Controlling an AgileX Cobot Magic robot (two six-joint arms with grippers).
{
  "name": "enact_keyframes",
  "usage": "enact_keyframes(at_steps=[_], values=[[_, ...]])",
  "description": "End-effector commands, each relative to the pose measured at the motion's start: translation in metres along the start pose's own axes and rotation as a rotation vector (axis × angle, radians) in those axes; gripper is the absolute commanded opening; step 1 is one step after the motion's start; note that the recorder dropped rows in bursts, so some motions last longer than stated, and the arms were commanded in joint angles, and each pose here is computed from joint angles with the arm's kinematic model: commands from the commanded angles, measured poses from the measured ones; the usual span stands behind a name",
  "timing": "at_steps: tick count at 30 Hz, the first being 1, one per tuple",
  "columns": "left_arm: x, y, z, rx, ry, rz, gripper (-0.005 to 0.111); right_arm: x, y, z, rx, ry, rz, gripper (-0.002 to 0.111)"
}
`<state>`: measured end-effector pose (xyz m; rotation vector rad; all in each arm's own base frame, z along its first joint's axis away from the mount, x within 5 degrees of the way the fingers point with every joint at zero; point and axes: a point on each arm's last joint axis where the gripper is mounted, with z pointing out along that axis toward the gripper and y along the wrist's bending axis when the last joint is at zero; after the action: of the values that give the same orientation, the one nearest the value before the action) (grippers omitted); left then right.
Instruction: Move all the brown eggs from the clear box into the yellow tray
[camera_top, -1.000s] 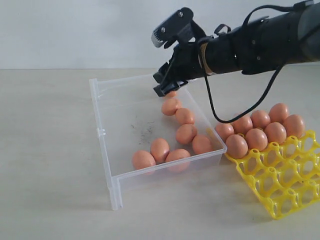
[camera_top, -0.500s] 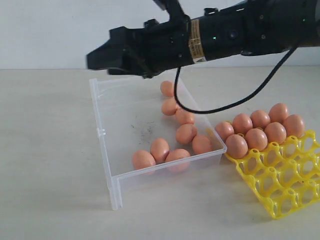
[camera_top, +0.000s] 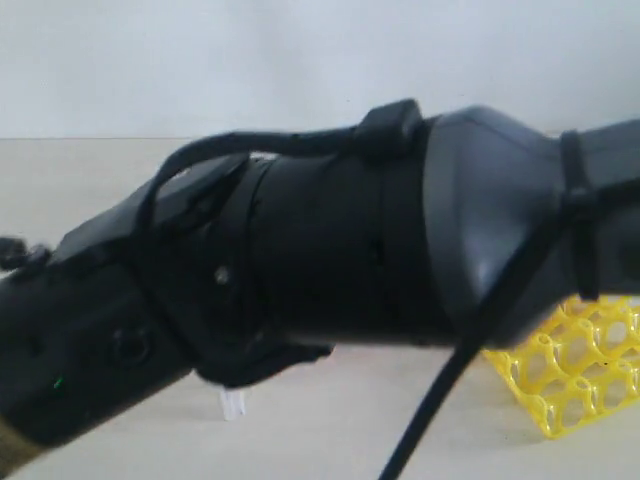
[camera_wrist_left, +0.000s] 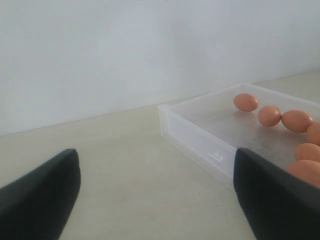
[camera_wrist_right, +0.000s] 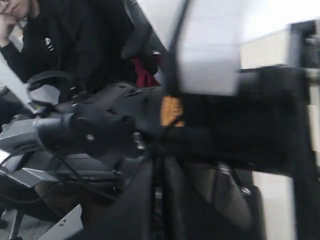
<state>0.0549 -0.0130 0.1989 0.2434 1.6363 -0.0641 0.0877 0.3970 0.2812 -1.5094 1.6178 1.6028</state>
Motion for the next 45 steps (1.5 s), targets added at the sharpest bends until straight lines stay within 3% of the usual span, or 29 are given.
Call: enact_keyframes(at_steps=[1, 7, 9, 10, 11, 12, 16, 22, 26, 29, 32, 34, 36, 37, 39, 41, 45], values=[[0.001, 0.000, 0.000, 0.004, -0.007, -0.014, 0.078, -0.002, 0.024, 0.012, -0.039, -0.027, -0.066, 0.000], [0.001, 0.000, 0.000, 0.004, -0.007, -0.014, 0.078, -0.016, 0.042, 0.012, 0.032, -0.187, -0.139, 0.000], [0.001, 0.000, 0.000, 0.004, -0.007, -0.014, 0.078, -0.023, 0.050, 0.008, 0.168, -0.259, -0.151, 0.000], [0.001, 0.000, 0.000, 0.004, -0.007, -0.014, 0.078, -0.024, 0.058, 0.005, 0.331, -0.260, -0.147, 0.000], [0.001, 0.000, 0.000, 0.004, -0.007, -0.014, 0.078, -0.024, 0.064, 0.004, 0.369, -0.235, -0.229, 0.000], [0.001, 0.000, 0.000, 0.004, -0.007, -0.014, 0.078, -0.026, 0.074, 0.002, 0.399, -0.215, -0.414, 0.000], [0.001, 0.000, 0.000, 0.004, -0.007, -0.014, 0.078, -0.023, 0.090, 0.002, 0.451, -0.155, -0.557, 0.000], [0.001, 0.000, 0.000, 0.004, -0.007, -0.014, 0.078, -0.026, 0.089, 0.002, 0.456, -0.214, -0.499, 0.000], [0.001, 0.000, 0.000, 0.004, -0.007, -0.014, 0.078, -0.035, 0.085, -0.004, 0.547, -0.293, -0.523, 0.001], [0.001, 0.000, 0.000, 0.004, -0.007, -0.014, 0.078, -0.038, 0.080, -0.007, 0.597, -0.309, -0.557, 0.013], [0.001, 0.000, 0.000, 0.004, -0.007, -0.014, 0.078, -0.043, 0.069, -0.014, 0.638, -0.349, -0.468, 0.030], [0.001, 0.000, 0.000, 0.004, -0.007, -0.014, 0.078, -0.044, 0.055, -0.022, 0.678, -0.351, -0.347, 0.043], [0.001, 0.000, 0.000, 0.004, -0.007, -0.014, 0.078, -0.041, 0.025, -0.039, 0.772, -0.356, -0.078, 0.066], [0.001, 0.000, 0.000, 0.004, -0.007, -0.014, 0.078, -0.042, 0.004, -0.056, 0.900, -0.379, -0.023, 0.076], [0.001, 0.000, 0.000, 0.004, -0.007, -0.014, 0.078, -0.047, -0.015, -0.076, 1.022, -0.412, -0.028, 0.073], [0.001, 0.000, 0.000, 0.004, -0.007, -0.014, 0.078, -0.052, -0.018, -0.079, 0.988, -0.454, -0.007, 0.072], [0.001, 0.000, 0.000, 0.004, -0.007, -0.014, 0.078, -0.062, -0.011, -0.078, 0.985, -0.432, -0.290, 0.072]])
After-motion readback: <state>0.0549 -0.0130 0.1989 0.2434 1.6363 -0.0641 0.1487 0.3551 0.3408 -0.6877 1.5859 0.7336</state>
